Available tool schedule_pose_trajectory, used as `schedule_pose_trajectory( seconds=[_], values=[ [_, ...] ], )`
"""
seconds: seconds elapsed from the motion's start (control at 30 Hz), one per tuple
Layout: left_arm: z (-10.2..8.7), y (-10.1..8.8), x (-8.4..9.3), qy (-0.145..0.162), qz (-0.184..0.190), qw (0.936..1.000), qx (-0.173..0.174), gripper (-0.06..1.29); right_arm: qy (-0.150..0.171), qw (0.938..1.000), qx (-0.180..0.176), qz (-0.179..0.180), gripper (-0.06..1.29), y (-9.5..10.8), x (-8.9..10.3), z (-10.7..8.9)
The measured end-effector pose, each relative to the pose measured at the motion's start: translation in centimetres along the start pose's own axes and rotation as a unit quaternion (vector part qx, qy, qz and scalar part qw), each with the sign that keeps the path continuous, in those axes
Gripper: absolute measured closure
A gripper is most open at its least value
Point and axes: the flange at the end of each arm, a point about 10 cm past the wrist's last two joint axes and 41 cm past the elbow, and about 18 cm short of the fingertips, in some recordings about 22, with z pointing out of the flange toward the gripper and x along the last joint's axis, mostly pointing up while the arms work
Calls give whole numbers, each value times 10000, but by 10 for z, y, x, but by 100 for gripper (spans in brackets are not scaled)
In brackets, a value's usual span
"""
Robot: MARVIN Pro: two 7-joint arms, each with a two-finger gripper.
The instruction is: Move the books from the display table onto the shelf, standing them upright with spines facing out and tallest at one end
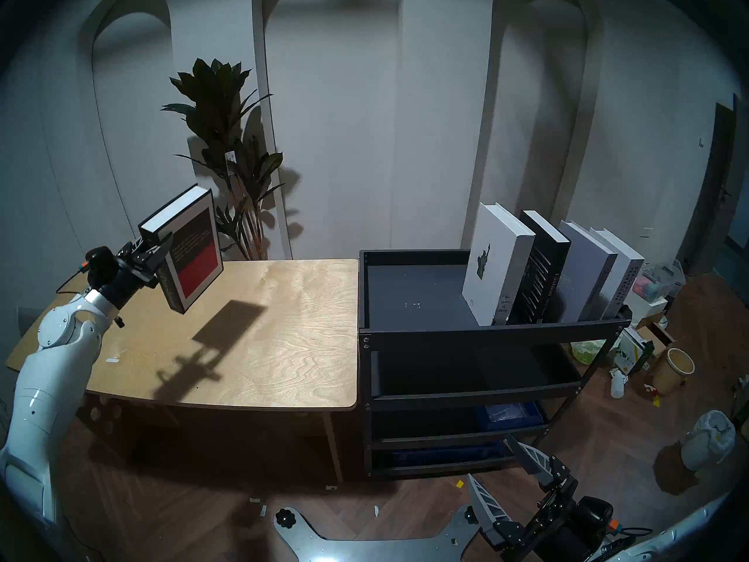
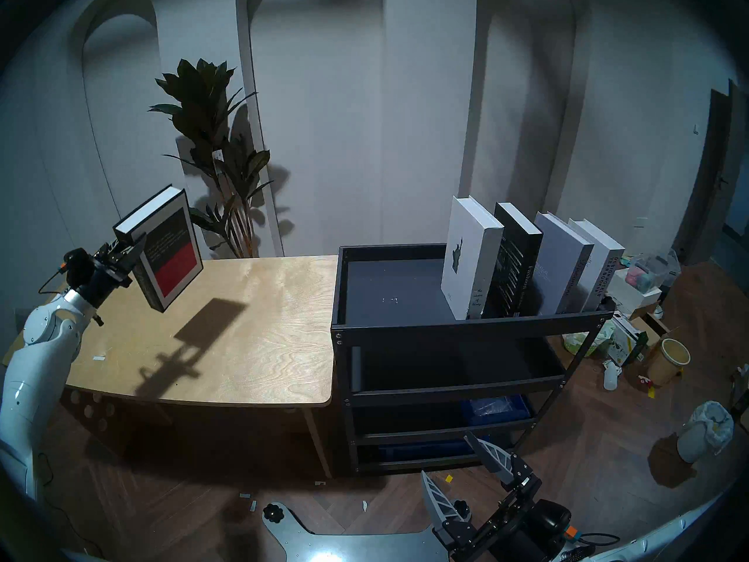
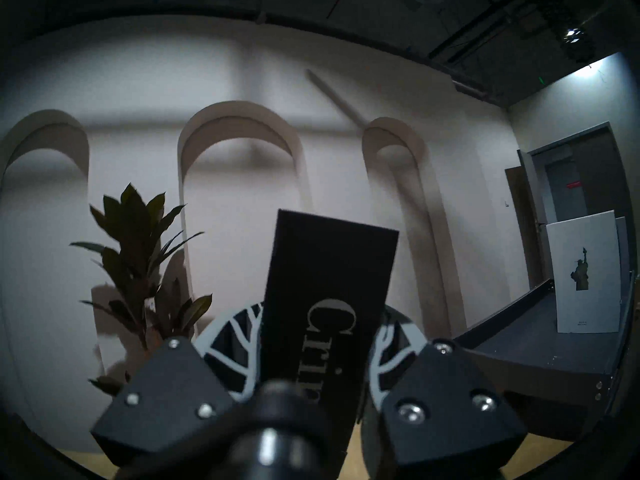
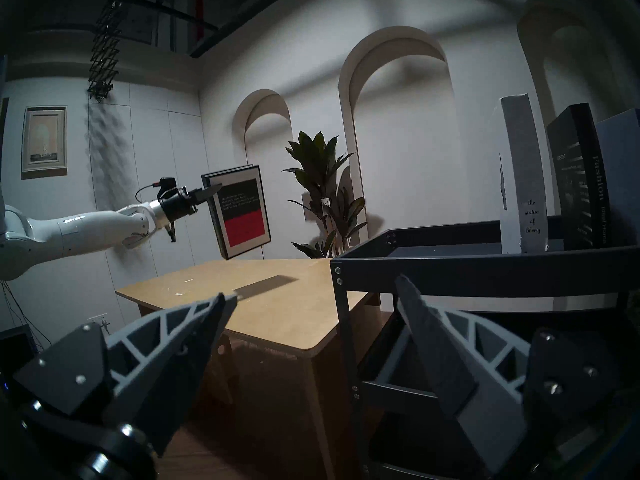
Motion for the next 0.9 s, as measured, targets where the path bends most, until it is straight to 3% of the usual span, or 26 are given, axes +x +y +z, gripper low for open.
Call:
schedule_pose_trajectory(
  seconds=[0.23,0.5,0.9],
  values=[
    [38,36,13,255,-104,9987,-436,84,-158,9998,-11,-117,2,7,-8,-9],
    [84,92,30,489,-506,9933,-913,84,-301,9992,-7,-264,2,15,-11,-17],
    [125,131,59,563,-886,9902,-924,85,-362,9988,7,-336,2,18,-10,-21]
  ],
)
